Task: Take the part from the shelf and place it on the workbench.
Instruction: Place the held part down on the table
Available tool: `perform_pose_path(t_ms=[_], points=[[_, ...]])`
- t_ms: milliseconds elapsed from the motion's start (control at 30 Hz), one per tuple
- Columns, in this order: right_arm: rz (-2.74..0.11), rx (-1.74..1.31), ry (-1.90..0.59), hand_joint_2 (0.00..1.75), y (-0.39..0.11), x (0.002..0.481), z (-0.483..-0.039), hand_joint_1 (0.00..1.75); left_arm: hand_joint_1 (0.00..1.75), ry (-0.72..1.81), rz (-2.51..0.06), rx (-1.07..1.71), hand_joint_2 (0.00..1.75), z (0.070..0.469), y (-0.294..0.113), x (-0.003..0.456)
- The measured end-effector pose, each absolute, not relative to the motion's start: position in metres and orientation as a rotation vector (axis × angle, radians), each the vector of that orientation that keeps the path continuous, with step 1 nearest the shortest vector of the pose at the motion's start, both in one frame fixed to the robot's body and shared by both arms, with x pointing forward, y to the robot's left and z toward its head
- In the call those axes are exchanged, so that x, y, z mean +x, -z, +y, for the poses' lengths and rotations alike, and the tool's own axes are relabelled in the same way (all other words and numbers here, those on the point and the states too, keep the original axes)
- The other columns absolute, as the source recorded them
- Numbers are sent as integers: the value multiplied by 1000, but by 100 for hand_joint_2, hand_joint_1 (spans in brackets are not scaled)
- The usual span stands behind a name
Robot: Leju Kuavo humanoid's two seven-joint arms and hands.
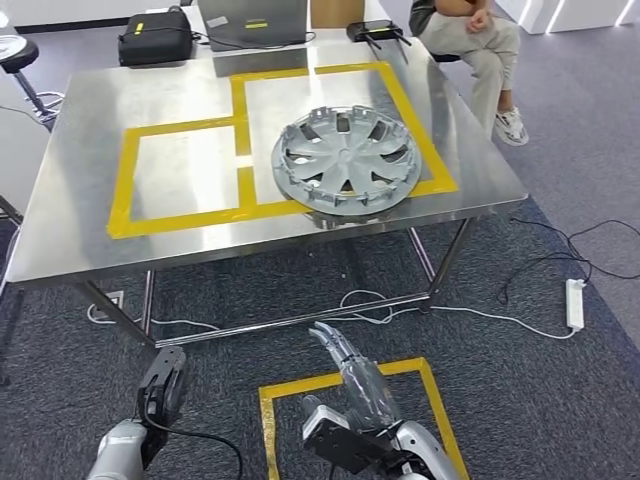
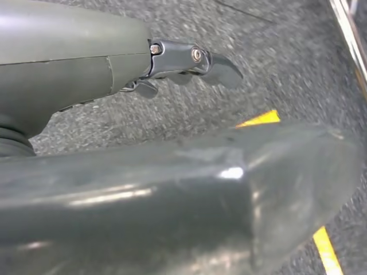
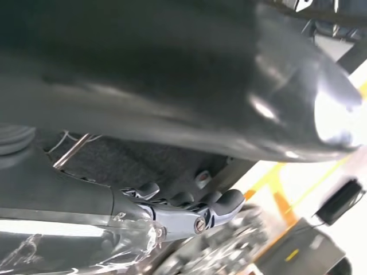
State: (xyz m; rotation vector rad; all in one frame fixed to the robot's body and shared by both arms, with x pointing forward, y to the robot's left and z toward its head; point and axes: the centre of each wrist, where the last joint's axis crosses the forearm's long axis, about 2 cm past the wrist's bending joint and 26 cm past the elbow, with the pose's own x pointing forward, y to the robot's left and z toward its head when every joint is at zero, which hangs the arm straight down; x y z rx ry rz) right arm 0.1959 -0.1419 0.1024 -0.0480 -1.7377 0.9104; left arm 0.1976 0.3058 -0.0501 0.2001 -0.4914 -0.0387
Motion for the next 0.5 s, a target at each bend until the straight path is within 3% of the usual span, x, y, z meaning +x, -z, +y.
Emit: perform_pose_path(t_ms=[500], points=[[-1743,-63,-921,0,-102,198,-144,0,0,39,-490,202,0,307,51,197]])
